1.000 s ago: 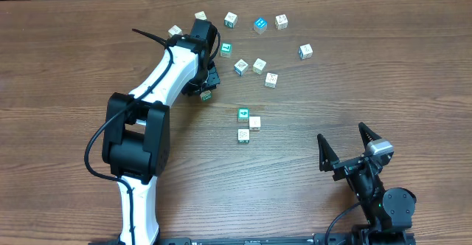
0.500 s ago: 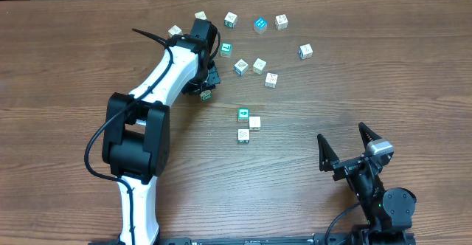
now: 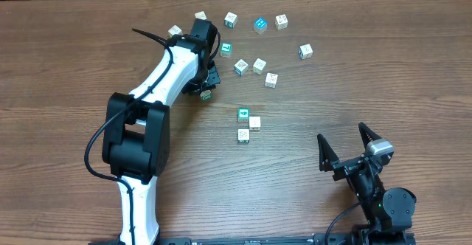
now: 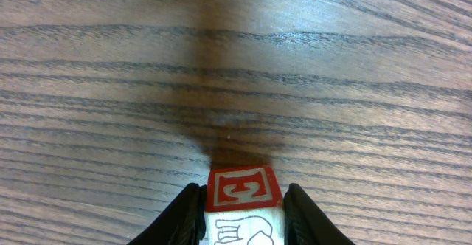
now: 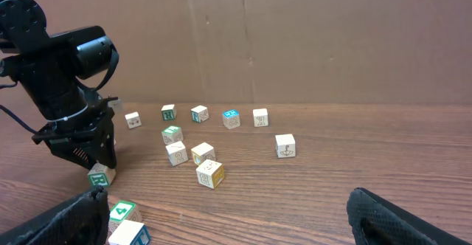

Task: Form a circle
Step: 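Carry the elephant block right toward the green 4 and S blocks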

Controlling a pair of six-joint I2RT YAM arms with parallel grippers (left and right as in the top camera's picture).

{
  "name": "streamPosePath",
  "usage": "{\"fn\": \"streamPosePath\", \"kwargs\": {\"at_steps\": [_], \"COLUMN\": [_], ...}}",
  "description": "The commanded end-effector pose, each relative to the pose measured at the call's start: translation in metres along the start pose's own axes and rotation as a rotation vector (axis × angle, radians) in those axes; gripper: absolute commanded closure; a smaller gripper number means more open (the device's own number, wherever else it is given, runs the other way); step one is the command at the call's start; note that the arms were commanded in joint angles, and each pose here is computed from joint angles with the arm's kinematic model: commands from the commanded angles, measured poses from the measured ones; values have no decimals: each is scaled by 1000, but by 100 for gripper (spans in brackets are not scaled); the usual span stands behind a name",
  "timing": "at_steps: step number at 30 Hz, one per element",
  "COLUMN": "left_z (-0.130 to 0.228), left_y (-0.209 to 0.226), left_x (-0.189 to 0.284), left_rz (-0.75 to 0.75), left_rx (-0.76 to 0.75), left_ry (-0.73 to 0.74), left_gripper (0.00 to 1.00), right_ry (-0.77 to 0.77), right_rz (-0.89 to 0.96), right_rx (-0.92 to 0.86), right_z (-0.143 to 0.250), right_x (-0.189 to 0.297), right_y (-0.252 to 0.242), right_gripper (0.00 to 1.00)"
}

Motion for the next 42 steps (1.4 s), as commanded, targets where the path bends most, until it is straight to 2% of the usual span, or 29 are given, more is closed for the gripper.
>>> {"fn": "streamPosePath", "kwargs": {"at_steps": [1,9,23,28,35,42], "left_z": [7,7,11,8,15,34], "left_y": [-1,-1,-1,-9,-2,8], "left_x": [-9,-9,-8,13,46,63], "left_rz": [-6,-6,-5,49,45,16], "left_rx": [1,1,-17,-88,-99,-101], "left_ry": [24,25,43,40,39,105], "left_gripper": [71,67,77,83,82,82], "right_ry": [-7,-7,-7,-7,-7,-7], "right_rz": [9,9,9,9,9,9], "right_rx": [6,6,6,6,6,6], "right_z": [1,1,1,1,1,1], "right_x": [0,0,0,0,0,0], "right_y": [-2,-2,-2,-2,-2,-2], "right_gripper": [0,0,0,0,0,0]}}
Point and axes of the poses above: each gripper's point midway between its finger pads, its own x axis back along the fingers, its own y axis along the line the jaws close on, z = x × y, the point moved 2 cm from there along x, back along the fingers, and after that the axes turned 7 degrees about -x, right-handed, at the moved point
